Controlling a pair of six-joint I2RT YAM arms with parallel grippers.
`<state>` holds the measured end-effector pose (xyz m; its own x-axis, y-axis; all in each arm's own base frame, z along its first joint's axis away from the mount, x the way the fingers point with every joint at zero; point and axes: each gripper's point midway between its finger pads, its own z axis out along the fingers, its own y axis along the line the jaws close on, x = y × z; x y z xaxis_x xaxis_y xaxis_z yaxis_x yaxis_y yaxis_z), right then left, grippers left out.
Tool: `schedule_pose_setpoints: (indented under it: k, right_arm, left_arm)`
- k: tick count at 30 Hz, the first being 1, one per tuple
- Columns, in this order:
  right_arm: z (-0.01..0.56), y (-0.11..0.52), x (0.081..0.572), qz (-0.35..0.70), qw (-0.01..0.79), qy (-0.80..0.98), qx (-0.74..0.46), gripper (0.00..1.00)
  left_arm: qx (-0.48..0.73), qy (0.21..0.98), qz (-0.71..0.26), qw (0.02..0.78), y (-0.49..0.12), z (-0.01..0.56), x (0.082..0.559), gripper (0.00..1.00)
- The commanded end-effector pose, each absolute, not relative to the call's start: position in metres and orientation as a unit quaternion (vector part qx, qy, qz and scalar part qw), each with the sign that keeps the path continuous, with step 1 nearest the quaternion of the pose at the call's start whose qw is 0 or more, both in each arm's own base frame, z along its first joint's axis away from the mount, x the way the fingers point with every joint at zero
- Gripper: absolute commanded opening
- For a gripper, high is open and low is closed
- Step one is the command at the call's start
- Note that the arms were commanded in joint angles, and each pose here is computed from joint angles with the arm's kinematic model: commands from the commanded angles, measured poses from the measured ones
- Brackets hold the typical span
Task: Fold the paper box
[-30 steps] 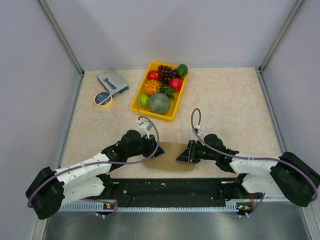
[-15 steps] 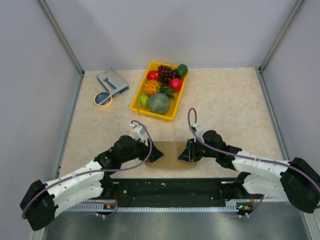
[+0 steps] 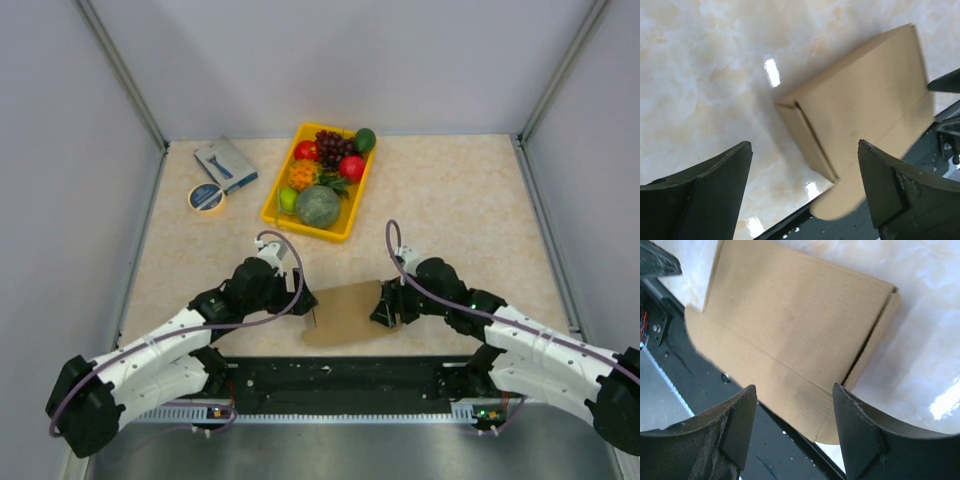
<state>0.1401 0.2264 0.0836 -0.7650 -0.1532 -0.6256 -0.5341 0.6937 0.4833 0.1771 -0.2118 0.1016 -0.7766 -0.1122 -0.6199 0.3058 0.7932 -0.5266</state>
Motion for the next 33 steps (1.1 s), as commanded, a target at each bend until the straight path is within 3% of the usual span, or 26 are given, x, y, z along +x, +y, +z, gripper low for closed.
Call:
schedule_pose_setpoints:
  k: [1, 6, 12, 17, 19, 22, 27, 30, 33]
  right_arm:
    - [0.086, 0.21, 0.162, 0.31, 0.294, 0.891, -0.15, 0.63]
    - [0.085, 0.205, 0.171, 0.315, 0.291, 0.894, -0.126, 0.62]
    - [0.102, 0.205, 0.171, 0.335, 0.303, 0.882, -0.13, 0.62]
    - [0.099, 0.21, 0.169, 0.341, 0.282, 0.888, -0.125, 0.62]
    - [0.099, 0.218, 0.173, 0.362, 0.277, 0.885, -0.092, 0.56]
    - [0.093, 0.22, 0.178, 0.37, 0.28, 0.885, -0.047, 0.53]
    - [0.079, 0.206, 0.185, 0.333, 0.29, 0.897, 0.007, 0.53]
    - [0.075, 0.2, 0.186, 0.328, 0.29, 0.898, 0.04, 0.53]
    - [0.083, 0.2, 0.189, 0.333, 0.306, 0.891, 0.043, 0.53]
  left_arm:
    - [0.057, 0.89, -0.325, 0.315, -0.217, 0.092, 0.185, 0.89]
    - [0.07, 0.89, -0.344, 0.291, -0.228, 0.085, 0.187, 0.82]
    - [0.088, 0.896, -0.342, 0.269, -0.227, 0.087, 0.178, 0.86]
    - [0.078, 0.902, -0.283, 0.315, -0.194, 0.094, 0.178, 0.86]
    - [0.087, 0.901, -0.27, 0.328, -0.184, 0.102, 0.175, 0.87]
    - [0.077, 0.876, -0.311, 0.361, -0.188, 0.134, 0.172, 0.82]
    - [0.102, 0.845, -0.45, 0.27, -0.231, 0.153, 0.131, 0.68]
    - [0.125, 0.823, -0.505, 0.228, -0.255, 0.152, 0.101, 0.69]
    - [0.12, 0.846, -0.483, 0.19, -0.262, 0.138, 0.081, 0.7]
